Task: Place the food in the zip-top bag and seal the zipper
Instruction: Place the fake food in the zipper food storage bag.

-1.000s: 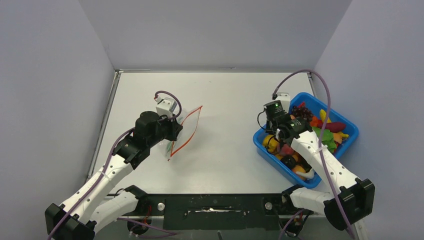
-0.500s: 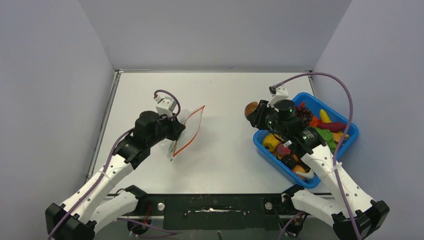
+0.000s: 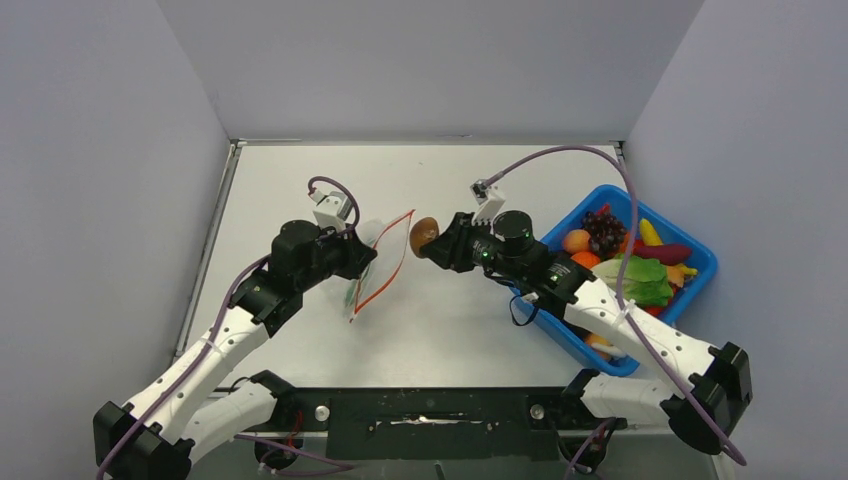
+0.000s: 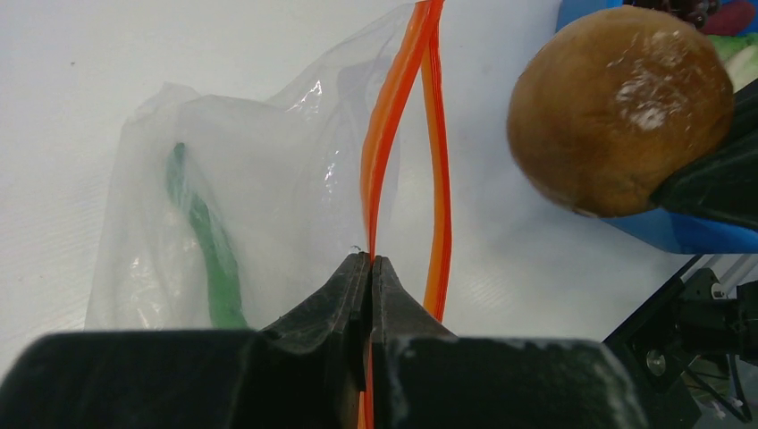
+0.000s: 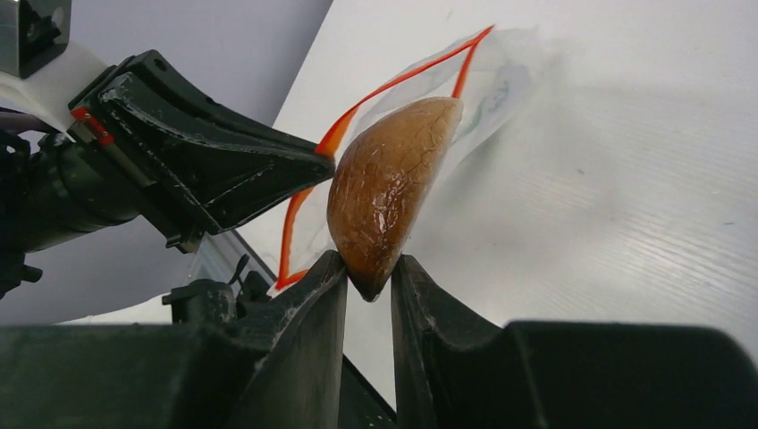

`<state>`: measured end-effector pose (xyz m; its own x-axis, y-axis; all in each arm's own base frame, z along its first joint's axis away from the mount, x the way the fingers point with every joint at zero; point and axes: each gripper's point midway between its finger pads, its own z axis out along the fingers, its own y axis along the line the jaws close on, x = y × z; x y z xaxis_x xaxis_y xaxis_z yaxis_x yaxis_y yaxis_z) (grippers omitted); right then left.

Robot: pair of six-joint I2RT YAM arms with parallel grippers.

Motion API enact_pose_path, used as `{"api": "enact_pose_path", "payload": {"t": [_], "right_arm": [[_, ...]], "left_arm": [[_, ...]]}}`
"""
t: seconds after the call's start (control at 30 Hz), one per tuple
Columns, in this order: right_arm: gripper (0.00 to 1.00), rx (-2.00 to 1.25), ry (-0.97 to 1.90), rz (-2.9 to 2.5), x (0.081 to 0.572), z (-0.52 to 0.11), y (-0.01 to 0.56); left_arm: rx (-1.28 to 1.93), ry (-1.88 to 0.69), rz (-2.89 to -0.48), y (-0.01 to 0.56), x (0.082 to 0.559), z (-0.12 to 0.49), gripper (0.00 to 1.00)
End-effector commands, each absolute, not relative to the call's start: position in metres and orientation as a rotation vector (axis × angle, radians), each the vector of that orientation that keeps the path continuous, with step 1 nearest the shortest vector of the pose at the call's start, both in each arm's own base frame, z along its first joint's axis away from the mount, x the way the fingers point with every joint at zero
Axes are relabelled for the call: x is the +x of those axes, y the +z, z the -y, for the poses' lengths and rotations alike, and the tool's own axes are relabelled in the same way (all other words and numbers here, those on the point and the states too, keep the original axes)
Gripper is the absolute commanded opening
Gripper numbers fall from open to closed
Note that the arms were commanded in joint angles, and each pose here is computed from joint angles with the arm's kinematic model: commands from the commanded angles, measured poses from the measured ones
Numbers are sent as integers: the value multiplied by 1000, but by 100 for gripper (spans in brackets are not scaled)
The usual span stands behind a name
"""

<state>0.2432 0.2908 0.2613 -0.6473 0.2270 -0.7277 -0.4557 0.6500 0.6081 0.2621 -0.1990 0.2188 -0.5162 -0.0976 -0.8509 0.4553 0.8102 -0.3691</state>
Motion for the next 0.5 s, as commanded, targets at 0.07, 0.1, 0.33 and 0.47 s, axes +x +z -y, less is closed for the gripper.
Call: {"api": "enact_pose_path", "payload": {"t": [0.07,0.1,0.33,0.47], "right_arm": [[5,-160,1267,-1914,234,-342,291],[5,-155,1276,-1928,232,-347,287],[7,-70,1265,-2029,236,-365,260],[9,-61,1224,-2091,239,-368,240]], "left_arm": [[261,-762,-1916,245,266,205,0],[260,-764,-1915,245,266,205,0],[248,-798,-1902,248,262,207,0],[243,-816,-1890,253,260,208,0]]}}
